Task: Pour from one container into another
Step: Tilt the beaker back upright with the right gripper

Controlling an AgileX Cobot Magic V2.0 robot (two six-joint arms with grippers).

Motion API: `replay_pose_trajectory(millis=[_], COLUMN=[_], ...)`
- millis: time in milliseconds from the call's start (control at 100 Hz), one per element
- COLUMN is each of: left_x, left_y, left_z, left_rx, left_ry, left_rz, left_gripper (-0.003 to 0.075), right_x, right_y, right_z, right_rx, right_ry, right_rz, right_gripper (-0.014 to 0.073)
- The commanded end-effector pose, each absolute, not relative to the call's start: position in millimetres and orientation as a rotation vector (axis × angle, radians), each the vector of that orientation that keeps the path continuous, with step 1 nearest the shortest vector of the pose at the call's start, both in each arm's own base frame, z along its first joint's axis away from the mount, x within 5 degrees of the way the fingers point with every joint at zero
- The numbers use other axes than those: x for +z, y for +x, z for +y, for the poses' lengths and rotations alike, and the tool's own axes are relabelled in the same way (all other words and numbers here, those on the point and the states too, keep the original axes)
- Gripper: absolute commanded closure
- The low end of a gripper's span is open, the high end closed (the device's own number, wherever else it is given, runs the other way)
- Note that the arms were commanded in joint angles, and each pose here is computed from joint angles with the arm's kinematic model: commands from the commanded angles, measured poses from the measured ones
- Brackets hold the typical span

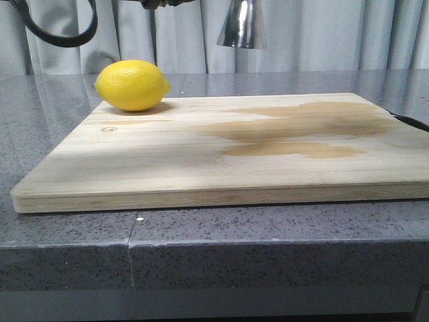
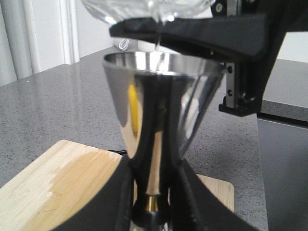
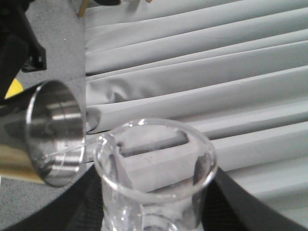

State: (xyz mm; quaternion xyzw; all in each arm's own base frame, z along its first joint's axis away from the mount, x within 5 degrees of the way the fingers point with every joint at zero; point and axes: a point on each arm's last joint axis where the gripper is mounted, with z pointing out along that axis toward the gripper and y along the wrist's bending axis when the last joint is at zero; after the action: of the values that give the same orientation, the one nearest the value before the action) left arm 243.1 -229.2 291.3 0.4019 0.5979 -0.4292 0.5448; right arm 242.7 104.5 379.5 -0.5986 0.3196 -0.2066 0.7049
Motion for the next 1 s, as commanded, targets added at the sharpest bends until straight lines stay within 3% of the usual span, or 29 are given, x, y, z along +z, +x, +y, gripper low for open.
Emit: replay_pose_trajectory(millis=[0,260,500,990], left_x=[320.2,320.2,320.2,320.5], left_y=[236.6,236.6,236.6,236.3], left_z=[-227.7,-227.7,-227.7,-227.8], left_rx=[-1.08,-1.08,-1.08,-1.083], left_ry=[0.903,0.903,0.903,0.904], left_rz=[1.3,1.3,1.3,1.296], left_gripper=[0.0739,0.0739,0.0739,0.0739], right_x=[407.4,418.5,408.7,313.1], right_y=[233.8,242.3,253.1,306.2], right_z=[102.1,86.9,75.6,70.0], right_rx=[-0.413,-0.279,-0.078,0.044], right_ry=[-1.179,-0.849,-0.584,-0.415], right_rz=[0.683,0.887,1.103,1.372], right_gripper=[0.034,0.034,0.034,0.034])
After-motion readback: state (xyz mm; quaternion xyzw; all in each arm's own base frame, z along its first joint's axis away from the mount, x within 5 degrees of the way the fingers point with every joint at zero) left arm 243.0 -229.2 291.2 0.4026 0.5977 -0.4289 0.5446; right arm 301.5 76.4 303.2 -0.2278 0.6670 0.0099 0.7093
